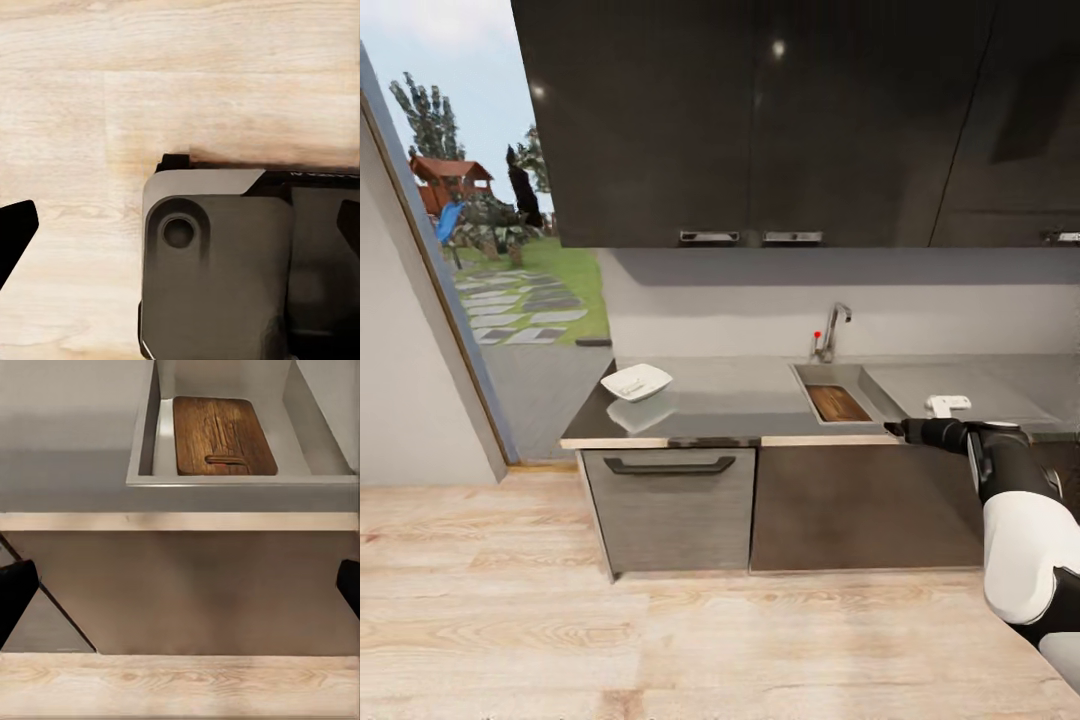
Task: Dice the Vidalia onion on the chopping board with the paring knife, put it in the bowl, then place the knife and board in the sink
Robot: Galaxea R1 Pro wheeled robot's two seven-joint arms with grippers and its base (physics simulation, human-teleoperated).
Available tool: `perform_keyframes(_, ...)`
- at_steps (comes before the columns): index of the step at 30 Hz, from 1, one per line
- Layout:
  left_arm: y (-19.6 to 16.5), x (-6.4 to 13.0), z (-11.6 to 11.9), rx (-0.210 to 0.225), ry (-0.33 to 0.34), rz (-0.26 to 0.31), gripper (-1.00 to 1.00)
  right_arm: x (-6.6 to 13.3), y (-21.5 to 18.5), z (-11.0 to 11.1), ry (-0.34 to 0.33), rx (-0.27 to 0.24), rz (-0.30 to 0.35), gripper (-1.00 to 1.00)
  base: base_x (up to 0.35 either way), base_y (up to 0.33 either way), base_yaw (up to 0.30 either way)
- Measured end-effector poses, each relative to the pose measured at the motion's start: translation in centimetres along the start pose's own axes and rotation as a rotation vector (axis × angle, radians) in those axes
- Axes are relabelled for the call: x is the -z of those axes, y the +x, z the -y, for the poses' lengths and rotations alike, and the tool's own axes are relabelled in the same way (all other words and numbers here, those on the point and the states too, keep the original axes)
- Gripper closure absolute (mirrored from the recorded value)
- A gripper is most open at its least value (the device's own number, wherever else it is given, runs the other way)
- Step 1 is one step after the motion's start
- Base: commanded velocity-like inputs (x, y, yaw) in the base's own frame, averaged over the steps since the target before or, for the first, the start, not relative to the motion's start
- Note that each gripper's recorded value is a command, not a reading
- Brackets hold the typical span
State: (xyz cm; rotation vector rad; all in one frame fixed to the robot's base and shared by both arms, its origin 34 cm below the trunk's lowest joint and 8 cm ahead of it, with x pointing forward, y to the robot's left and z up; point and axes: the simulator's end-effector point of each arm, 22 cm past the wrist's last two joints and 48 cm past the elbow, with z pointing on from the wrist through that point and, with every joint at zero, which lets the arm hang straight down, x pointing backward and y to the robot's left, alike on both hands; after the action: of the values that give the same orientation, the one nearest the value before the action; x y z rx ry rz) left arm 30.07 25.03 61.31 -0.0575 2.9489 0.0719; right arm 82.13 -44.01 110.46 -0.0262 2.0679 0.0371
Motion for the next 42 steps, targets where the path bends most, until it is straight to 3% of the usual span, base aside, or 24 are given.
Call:
perform_keyframes(4,-1.0,0.1,0.1,0.002,0.001,0.038,-1.00,-0.4,1.5,-0.8,-0.023,-0.011,-0.032,-1.00,-0.052,0.000,0.000)
perform_keyframes(7,-1.9,0.2,0.2,0.005,0.003,0.070,-1.00,-1.6,5.8,-2.3,-0.058,0.005,-0.111,-1.00,-0.007,0.000,0.000)
perform_keyframes(8,-3.2,0.3,0.4,0.007,0.004,0.106,-1.00,-2.6,10.6,-3.4,-0.068,0.080,-0.148,-1.00,-0.002,0.000,0.000)
perform_keyframes(9,-4.1,0.3,0.4,0.008,0.005,0.126,-1.00,-2.9,15.3,-4.2,-0.078,0.114,-0.183,-1.00,-0.001,0.000,0.000)
perform_keyframes(12,-7.7,0.7,0.7,0.009,0.007,0.203,-1.00,-2.8,24.3,-6.6,-0.071,0.190,-0.147,-1.00,0.000,0.000,0.000)
perform_keyframes(15,-10.3,1.0,-0.7,0.013,-0.009,0.259,-1.00,-0.1,33.7,-8.8,-0.014,0.223,-0.101,-1.00,0.000,0.000,0.000)
perform_keyframes(16,-11.8,1.3,-1.3,0.014,-0.015,0.292,-1.00,1.4,37.1,-11.0,-0.028,0.215,-0.092,-1.00,0.000,0.000,0.000)
perform_keyframes(19,-14.5,2.0,-1.7,0.019,-0.020,0.354,-1.00,4.5,43.1,-13.9,-0.063,0.198,-0.129,-1.00,0.000,0.000,0.000)
perform_keyframes(21,-15.6,2.4,-1.8,0.021,-0.019,0.394,-1.00,7.6,48.0,-16.6,-0.098,0.177,-0.168,-1.00,0.000,0.000,0.000)
perform_keyframes(24,-16.2,2.7,-1.9,0.023,-0.020,0.424,-1.00,11.1,52.1,-19.6,-0.135,0.150,-0.178,-1.00,0.000,0.000,0.000)
perform_keyframes(26,-16.0,2.6,-2.0,0.022,-0.022,0.429,-1.00,13.0,53.0,-20.9,-0.145,0.135,-0.127,-1.00,0.000,0.000,0.000)
perform_keyframes(27,-15.8,2.6,-2.0,0.021,-0.022,0.429,-1.00,13.5,52.5,-21.0,-0.118,0.123,-0.085,-1.00,0.000,0.000,0.000)
perform_keyframes(31,-15.6,2.5,-2.1,0.019,-0.023,0.428,-1.00,14.0,50.9,-18.6,0.083,0.084,0.009,-1.00,0.000,0.000,0.000)
perform_keyframes(33,-15.5,2.5,-2.2,0.019,-0.024,0.428,-1.00,14.1,50.4,-17.9,0.132,0.082,0.028,-1.00,0.000,0.000,0.000)
perform_keyframes(42,-14.5,2.2,-2.4,0.017,-0.027,0.406,-1.00,14.1,50.2,-19.4,0.137,0.068,0.040,-1.00,0.000,0.000,0.000)
